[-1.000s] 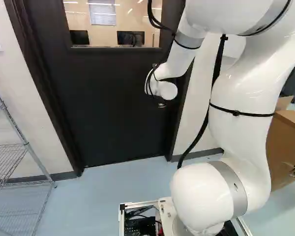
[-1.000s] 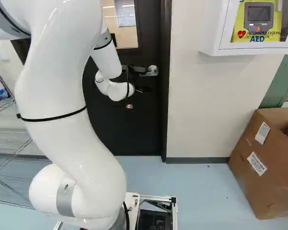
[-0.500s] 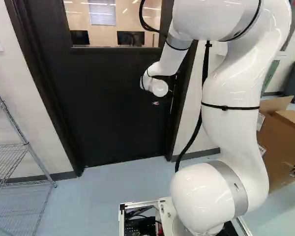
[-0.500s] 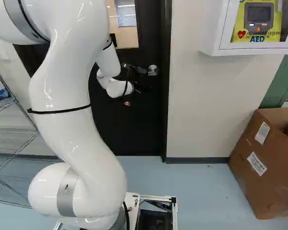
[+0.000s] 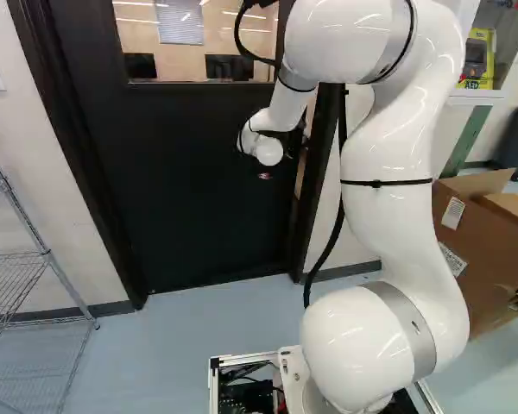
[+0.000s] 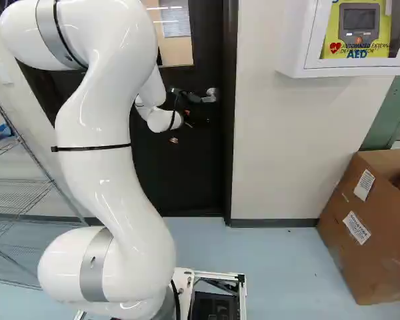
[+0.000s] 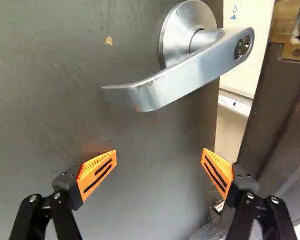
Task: Open the door and move inside
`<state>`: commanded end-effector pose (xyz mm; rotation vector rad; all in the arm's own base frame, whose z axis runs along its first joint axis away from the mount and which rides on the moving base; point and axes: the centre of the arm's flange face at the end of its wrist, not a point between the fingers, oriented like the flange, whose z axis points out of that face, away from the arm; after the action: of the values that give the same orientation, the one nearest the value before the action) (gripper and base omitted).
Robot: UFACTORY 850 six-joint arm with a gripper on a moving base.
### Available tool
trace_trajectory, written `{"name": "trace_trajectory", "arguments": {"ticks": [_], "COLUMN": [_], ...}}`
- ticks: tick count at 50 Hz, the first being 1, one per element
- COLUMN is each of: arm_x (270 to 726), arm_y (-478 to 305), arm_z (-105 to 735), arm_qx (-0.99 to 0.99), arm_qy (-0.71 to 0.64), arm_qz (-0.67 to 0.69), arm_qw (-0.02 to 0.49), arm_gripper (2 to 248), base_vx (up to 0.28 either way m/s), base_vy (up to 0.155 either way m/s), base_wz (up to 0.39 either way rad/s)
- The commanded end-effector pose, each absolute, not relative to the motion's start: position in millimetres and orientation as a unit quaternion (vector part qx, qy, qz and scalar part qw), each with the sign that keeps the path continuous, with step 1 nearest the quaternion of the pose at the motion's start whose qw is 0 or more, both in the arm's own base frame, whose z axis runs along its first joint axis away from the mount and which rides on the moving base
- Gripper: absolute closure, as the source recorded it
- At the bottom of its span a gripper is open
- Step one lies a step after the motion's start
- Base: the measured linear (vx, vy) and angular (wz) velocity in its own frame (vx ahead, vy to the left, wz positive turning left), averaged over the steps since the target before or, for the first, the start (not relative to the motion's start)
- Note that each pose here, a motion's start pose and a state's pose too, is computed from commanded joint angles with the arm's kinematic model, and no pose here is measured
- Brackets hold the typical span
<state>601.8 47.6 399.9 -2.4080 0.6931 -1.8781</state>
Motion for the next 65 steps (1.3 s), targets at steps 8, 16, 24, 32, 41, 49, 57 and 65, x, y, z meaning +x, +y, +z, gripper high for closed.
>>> {"name": "trace_trajectory", "arguments": {"ticks": [8, 16, 24, 32, 41, 49, 57, 65], "arm_x": [616, 630, 645, 656, 659, 655, 644, 635], "arm_y": [56, 65, 73, 81, 82, 83, 89, 102], "arm_z": [398, 396, 394, 392, 391, 392, 394, 396], "arm_qx": [-0.767, -0.765, -0.763, -0.76, -0.76, -0.761, -0.769, -0.778], "arm_qy": [0.218, 0.214, 0.211, 0.208, 0.208, 0.204, 0.177, 0.133], "arm_qz": [-0.603, -0.607, -0.611, -0.615, -0.615, -0.615, -0.614, -0.612], "arm_qw": [0.01, 0.015, 0.02, 0.024, 0.025, 0.025, 0.029, 0.038], "arm_gripper": [3, 3, 3, 3, 3, 3, 3, 3], "base_vx": [0.0, 0.0, 0.0, 0.0, 0.0, 0.0, 0.0, 0.0], "base_vy": [0.0, 0.0, 0.0, 0.0, 0.0, 0.0, 0.0, 0.0], "base_wz": [0.0, 0.0, 0.0, 0.0, 0.0, 0.0, 0.0, 0.0]}}
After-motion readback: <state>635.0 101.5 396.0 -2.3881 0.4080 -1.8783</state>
